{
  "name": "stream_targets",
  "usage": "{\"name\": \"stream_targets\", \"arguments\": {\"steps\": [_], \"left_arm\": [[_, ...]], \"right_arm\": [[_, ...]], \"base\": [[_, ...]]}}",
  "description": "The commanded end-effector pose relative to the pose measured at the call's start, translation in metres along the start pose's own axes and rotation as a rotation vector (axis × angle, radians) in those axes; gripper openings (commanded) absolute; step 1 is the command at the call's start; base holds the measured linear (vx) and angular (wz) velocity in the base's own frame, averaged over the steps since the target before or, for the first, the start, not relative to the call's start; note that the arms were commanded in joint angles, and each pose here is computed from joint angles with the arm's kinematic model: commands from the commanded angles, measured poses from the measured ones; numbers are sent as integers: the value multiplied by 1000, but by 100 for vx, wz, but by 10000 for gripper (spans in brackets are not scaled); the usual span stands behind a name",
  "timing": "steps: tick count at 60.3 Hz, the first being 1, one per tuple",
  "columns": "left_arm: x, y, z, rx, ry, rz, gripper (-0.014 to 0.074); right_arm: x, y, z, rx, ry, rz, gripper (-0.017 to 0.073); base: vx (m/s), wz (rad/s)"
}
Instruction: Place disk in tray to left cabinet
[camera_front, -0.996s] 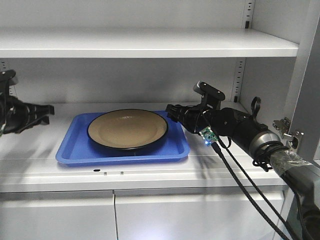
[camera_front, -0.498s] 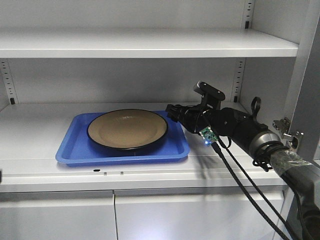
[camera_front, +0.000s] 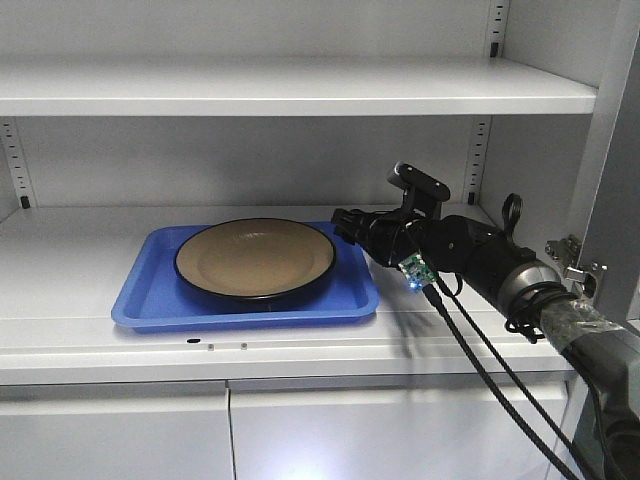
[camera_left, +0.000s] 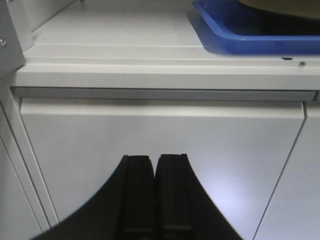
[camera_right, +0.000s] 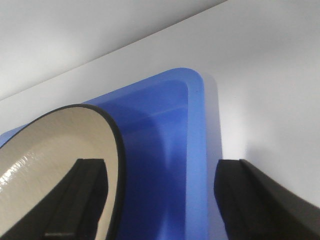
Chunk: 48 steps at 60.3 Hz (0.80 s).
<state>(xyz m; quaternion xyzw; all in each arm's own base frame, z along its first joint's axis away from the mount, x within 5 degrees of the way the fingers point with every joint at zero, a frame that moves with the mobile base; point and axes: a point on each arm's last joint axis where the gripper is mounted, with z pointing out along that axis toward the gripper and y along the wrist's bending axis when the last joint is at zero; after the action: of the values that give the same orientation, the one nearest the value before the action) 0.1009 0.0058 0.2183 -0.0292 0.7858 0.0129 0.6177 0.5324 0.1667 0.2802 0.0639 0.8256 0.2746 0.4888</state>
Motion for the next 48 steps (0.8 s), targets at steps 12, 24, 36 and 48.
{"name": "stream_targets", "arguments": {"steps": [12, 24, 36, 48], "left_arm": [[36, 1, -23, -1, -175, 30, -9], [33, 1, -37, 0, -301, 34, -9], [32, 1, -37, 0, -300, 34, -9], [33, 1, -36, 0, -295, 34, -8]], "right_arm": [[-46, 28, -36, -70, -179, -20, 519], [-46, 28, -36, -70, -179, -20, 519], [-45, 28, -36, -69, -176, -19, 519], [-45, 28, -36, -69, -176, -19, 519]], "base": [[0, 0], [0, 0], [0, 0], [0, 0]]}}
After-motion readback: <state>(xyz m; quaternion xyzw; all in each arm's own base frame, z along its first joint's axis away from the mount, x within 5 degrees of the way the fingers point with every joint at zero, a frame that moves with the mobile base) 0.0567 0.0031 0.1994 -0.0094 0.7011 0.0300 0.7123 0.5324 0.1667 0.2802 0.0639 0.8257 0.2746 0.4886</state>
